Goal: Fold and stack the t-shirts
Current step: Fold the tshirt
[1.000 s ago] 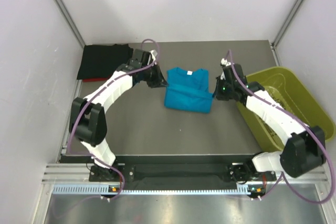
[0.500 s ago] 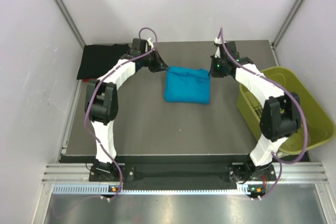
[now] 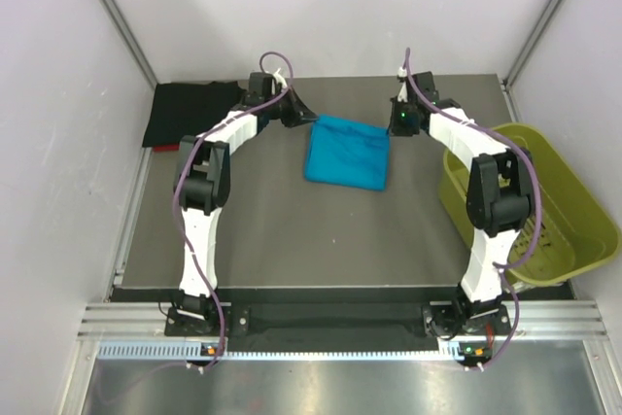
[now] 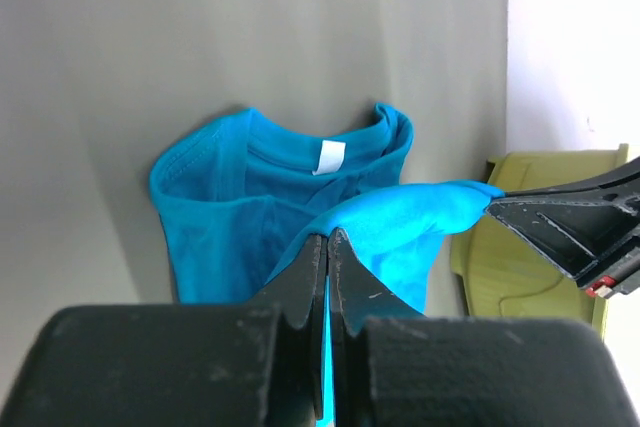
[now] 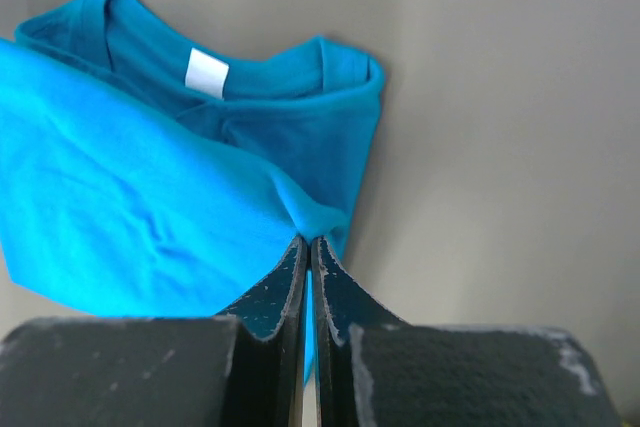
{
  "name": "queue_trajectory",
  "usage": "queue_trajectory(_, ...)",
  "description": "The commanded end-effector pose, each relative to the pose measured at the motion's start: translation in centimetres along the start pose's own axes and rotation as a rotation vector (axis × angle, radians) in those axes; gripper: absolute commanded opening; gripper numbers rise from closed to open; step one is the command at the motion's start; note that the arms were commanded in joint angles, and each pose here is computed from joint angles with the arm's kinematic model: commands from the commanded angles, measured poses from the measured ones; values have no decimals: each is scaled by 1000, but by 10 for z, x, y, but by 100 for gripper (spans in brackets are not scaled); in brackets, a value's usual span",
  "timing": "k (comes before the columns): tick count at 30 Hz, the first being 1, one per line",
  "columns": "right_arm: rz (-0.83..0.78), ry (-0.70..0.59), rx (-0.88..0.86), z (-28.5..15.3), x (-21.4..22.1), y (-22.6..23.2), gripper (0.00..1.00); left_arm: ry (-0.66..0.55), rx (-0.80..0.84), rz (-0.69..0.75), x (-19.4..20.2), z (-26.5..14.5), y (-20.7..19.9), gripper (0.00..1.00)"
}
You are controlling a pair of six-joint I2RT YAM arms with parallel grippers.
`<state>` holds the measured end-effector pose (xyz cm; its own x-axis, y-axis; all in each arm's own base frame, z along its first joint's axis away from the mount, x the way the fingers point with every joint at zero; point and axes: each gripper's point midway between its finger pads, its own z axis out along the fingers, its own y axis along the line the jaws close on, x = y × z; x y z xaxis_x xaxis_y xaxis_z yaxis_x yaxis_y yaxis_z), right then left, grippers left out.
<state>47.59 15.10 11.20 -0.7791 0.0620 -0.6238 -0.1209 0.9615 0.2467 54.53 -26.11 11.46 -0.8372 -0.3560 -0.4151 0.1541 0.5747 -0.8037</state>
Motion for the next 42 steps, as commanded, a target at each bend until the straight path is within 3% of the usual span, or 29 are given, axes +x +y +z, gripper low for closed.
queue_trajectory(1,-12,-116,-33,0,-44,3,0,-105,111,92,-39,-3,-30,0)
queue_trajectory(15,17,-151,-8,32,-72,-12,2,-184,114,76,-70,19,2,0)
queue_trajectory(19,54,-160,6,44,-75,-22,9,-181,180,87,-75,35,7,20)
queue_trajectory(21,77,-167,17,45,-77,-25,16,-182,214,104,-84,30,-1,25)
queue_trajectory(22,85,-170,24,44,-77,-26,25,-182,218,111,-86,27,-2,27)
queue_trajectory(23,91,-185,25,37,-82,-25,31,-185,207,110,-89,21,1,46)
queue_trajectory(25,106,-195,28,31,-80,-24,32,-185,170,131,-94,8,5,47)
queue_trajectory(29,98,-222,-25,2,-82,-10,41,-148,56,181,-79,-16,15,46)
queue_trajectory(37,51,-53,-95,2,-20,6,51,-7,-38,266,-7,-40,22,47)
queue_trajectory(42,64,17,-116,8,9,12,57,69,-56,233,30,-42,34,49)
